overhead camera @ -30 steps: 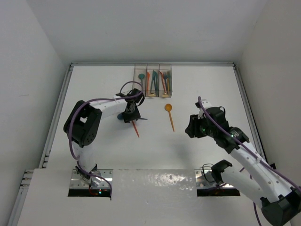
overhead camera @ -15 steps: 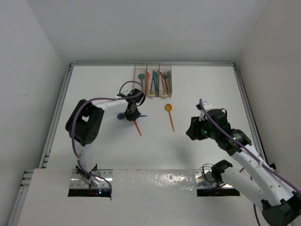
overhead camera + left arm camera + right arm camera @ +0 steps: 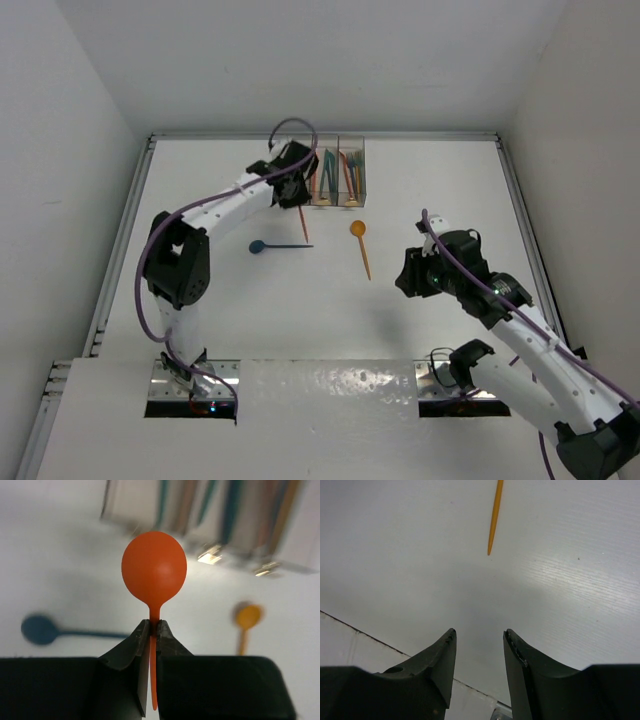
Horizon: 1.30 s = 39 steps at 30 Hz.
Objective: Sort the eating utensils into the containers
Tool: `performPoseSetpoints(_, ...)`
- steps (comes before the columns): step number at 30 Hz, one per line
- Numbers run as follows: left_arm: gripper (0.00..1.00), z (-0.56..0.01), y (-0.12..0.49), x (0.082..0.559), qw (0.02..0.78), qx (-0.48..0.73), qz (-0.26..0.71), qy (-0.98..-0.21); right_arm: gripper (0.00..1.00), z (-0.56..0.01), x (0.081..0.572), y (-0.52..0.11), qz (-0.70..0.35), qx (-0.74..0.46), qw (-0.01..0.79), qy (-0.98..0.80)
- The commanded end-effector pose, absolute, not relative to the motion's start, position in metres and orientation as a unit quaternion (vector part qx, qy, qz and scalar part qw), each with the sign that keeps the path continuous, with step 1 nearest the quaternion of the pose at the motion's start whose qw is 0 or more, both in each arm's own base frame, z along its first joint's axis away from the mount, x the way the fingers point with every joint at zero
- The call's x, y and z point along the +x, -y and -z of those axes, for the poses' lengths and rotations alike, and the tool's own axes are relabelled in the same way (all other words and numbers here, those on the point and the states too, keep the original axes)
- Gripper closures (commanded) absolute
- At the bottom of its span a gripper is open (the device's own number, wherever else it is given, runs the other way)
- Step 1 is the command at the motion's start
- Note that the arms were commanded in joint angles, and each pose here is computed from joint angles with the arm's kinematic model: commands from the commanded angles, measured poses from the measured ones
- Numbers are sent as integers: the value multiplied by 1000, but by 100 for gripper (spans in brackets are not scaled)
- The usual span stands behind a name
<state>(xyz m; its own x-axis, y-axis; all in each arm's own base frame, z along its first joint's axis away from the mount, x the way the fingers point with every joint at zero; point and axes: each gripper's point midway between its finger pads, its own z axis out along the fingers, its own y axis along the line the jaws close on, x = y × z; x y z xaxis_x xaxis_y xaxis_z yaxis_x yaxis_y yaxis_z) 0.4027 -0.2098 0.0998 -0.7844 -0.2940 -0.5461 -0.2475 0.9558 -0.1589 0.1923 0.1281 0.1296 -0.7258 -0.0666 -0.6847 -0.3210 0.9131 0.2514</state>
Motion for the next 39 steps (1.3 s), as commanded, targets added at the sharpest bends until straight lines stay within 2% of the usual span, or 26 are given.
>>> performPoseSetpoints(1, 100, -165, 217, 465, 399, -82, 44, -912, 58, -144, 203, -130, -176, -110, 380, -901)
performPoseSetpoints(2, 100, -186, 223, 483, 419, -72, 64, -903, 58, -144, 203, -128, -172, -109, 381, -902)
performPoseSetpoints(4, 100, -180, 213, 512, 429, -56, 54, -900, 58, -148, 205, -129, -172, -111, 385, -900)
performPoseSetpoints(6, 100, -201, 210, 543, 457, -43, 82, -885, 58, -150, 206, -128, -169, -110, 389, -899)
performPoseSetpoints(12, 100, -198, 208, 606, 495, 21, 115, -861, 58, -152, 209, -129, -168, -107, 392, -898)
performPoseSetpoints(20, 99, -151, 207, 623, 473, 45, 153, -866, 58, -150, 211, -130, -168, -103, 385, -902)
performPoseSetpoints(23, 85, -137, 210, 617, 457, 40, 161, -874, 57, -150, 212, -130, -168, -102, 384, -902)
performPoseSetpoints(26, 64, -137, 207, 611, 452, 27, 161, -877, 57, -149, 212, -130, -167, -104, 385, -902)
performPoseSetpoints(33, 43, -177, 194, 584, 461, -30, 164, -872, 57, -146, 220, -128, -149, -112, 385, -904)
performPoseSetpoints(36, 37, -217, 179, 558, 475, -79, 166, -861, 57, -142, 231, -134, -147, -114, 378, -907)
performPoseSetpoints(38, 32, -204, 164, 538, 458, -105, 140, -872, 58, -133, 238, -139, -143, -117, 360, -914)
performPoseSetpoints(39, 30, -222, 159, 527, 468, -114, 143, -865, 58, -132, 243, -144, -149, -118, 362, -913)
